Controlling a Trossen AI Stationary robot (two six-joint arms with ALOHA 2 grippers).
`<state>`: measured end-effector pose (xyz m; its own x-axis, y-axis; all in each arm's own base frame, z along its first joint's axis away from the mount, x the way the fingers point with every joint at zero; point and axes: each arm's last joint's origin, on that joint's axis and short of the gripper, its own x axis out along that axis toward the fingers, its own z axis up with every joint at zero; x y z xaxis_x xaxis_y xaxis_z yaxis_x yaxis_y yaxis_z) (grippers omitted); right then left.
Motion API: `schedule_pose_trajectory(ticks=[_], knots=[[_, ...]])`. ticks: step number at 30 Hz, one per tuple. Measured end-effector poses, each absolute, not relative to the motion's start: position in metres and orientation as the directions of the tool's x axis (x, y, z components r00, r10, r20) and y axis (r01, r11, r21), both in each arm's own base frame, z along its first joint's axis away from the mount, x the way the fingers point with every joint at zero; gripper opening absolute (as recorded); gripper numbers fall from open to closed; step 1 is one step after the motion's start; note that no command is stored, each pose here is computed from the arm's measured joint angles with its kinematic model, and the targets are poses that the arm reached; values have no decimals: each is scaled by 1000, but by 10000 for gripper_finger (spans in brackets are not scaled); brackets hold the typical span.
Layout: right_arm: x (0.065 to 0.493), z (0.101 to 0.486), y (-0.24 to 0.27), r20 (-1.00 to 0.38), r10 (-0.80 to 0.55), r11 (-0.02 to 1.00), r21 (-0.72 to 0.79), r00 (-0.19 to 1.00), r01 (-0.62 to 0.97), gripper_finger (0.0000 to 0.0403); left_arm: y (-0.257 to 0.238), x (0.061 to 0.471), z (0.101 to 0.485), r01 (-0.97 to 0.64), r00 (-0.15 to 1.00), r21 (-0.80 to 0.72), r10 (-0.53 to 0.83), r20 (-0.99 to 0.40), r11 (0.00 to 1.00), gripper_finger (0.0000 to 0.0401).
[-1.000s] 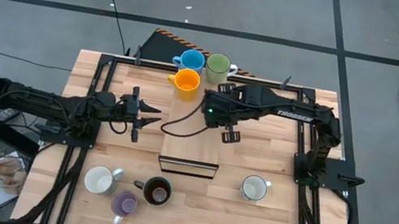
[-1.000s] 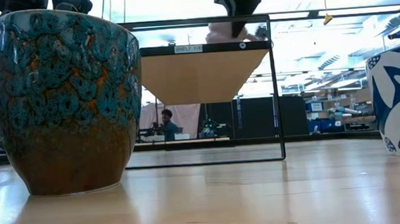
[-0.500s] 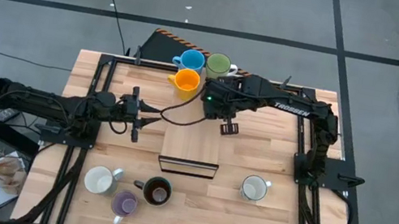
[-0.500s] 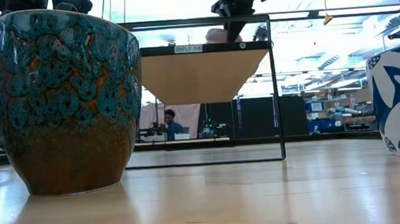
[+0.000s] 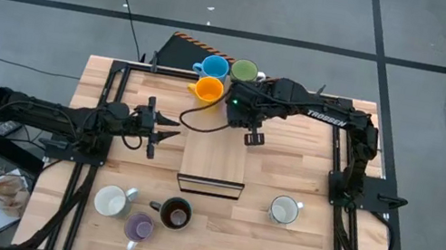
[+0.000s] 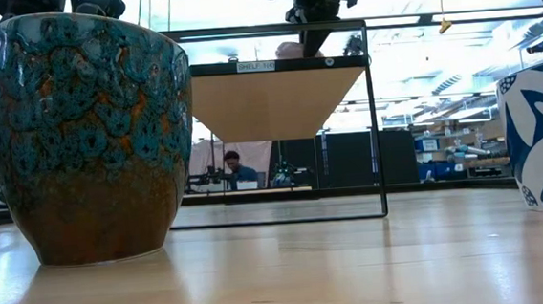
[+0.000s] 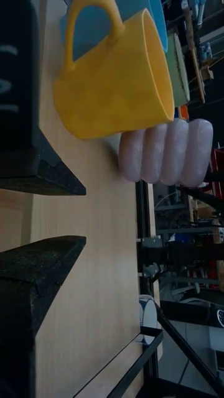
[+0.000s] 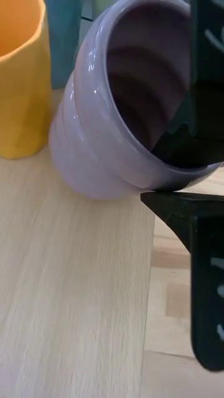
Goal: Place coffee mugs
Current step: Put the purple mug on the shelf
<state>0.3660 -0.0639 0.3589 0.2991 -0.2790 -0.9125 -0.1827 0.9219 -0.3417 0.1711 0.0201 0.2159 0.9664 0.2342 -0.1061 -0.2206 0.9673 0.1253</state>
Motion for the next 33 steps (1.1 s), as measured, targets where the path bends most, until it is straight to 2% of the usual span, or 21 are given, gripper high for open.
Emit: schedule_pose_trajectory(ticks=[14,26,33], knots=[[367,360,-74,-909,-256,931,-324,329,-170,65,20,171,216,-223,966,105,234,-106,969,121],[367,362,-77,-890,-312,922,-368,334,-122,139,20,171,216,-223,966,105,234,-106,969,121],[367,363,-78,-878,-355,921,-388,321,-42,157,20,171,216,-223,967,105,234,-106,969,121]])
